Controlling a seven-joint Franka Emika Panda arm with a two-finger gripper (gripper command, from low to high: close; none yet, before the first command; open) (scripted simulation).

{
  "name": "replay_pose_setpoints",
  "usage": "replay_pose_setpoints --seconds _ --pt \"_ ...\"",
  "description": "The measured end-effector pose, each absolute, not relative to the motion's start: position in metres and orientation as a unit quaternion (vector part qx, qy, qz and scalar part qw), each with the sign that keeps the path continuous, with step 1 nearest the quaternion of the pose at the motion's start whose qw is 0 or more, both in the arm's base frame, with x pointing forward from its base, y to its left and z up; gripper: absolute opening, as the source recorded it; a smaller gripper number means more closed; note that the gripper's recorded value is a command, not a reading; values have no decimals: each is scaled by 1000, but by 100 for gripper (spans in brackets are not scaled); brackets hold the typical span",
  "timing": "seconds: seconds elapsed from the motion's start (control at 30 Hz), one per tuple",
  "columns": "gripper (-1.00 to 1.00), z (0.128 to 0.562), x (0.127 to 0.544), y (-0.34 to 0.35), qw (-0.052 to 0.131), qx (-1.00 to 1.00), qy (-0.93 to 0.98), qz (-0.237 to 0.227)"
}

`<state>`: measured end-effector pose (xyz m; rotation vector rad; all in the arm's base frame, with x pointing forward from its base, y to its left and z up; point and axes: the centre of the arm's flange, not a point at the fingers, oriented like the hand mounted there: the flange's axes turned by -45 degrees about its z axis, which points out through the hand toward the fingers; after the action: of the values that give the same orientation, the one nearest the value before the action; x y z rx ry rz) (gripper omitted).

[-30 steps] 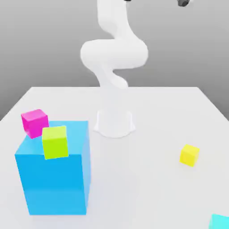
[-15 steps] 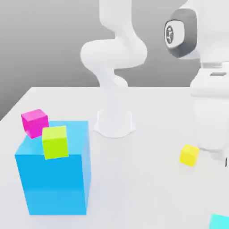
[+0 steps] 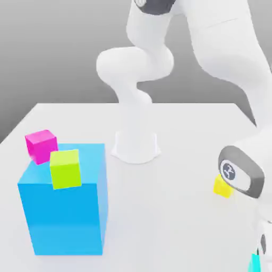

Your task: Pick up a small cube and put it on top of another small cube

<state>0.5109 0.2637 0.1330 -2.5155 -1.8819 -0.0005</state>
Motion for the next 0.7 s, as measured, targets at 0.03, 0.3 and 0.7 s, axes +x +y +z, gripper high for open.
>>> replay_pose_setpoints --seconds 0.03,0.3,0.7 --pt "-100 133 511 264 0 -801 -599 0" --pt "-100 199 517 249 0 -817 -577 1" --pt "-100 367 524 -10 -3 -985 -170 0"
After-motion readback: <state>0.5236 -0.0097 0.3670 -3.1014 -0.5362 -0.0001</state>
